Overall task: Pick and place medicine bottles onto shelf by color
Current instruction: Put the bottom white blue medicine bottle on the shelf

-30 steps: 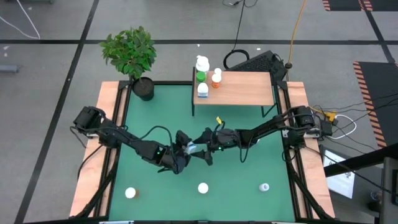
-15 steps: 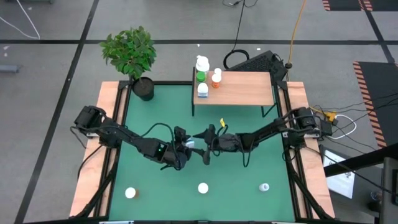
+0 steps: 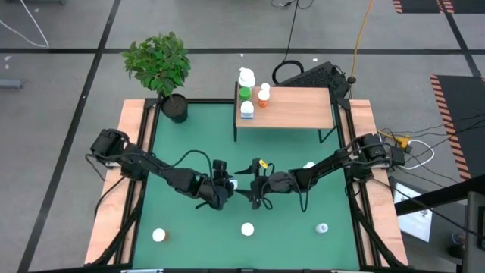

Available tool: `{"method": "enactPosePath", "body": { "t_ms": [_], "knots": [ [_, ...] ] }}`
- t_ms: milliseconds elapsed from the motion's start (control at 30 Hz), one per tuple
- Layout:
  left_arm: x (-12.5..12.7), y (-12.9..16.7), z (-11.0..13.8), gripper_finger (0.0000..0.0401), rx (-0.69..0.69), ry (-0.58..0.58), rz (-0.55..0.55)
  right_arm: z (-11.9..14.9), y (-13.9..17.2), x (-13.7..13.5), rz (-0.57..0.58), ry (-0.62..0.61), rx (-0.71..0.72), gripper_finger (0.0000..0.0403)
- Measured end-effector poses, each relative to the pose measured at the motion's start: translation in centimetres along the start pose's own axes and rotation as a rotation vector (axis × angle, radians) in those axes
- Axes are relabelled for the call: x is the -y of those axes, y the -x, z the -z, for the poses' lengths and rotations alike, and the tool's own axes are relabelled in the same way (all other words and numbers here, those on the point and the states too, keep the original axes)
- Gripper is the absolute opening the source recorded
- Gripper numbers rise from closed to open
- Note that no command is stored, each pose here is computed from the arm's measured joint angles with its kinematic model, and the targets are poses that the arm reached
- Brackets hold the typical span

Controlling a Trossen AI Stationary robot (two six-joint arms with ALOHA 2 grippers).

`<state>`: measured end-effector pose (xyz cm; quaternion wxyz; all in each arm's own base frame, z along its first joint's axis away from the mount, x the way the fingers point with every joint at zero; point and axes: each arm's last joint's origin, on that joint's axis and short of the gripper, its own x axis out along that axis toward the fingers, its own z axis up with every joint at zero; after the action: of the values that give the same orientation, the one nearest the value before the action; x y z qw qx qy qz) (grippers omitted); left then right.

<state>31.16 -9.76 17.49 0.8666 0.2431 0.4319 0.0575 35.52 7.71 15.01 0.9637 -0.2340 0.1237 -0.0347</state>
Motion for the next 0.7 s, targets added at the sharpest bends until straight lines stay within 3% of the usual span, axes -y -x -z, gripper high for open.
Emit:
{"method": "enactPosePath", "body": {
  "t_ms": [167,300,500,700],
  "knots": [
    [-0.2,-0.1,-0.4,0.0179,0.039,0.031,0.01,-0.3,0.0,0.0,-0.036,-0.081,0.046,0.0316],
    [-0.3,0.0,-1.0,0.0177,0.091,0.036,0.004,-0.2,-0.1,0.1,-0.037,-0.106,0.043,0.0305],
    [-0.3,0.0,-1.0,0.0191,0.097,0.03,0.005,-0.4,0.2,-0.6,-0.05,-0.056,0.041,0.0267],
    [-0.2,0.0,-1.1,0.0195,0.107,0.056,0.006,-0.4,0.3,-0.7,-0.051,-0.024,0.036,0.0199]
  ]
}}
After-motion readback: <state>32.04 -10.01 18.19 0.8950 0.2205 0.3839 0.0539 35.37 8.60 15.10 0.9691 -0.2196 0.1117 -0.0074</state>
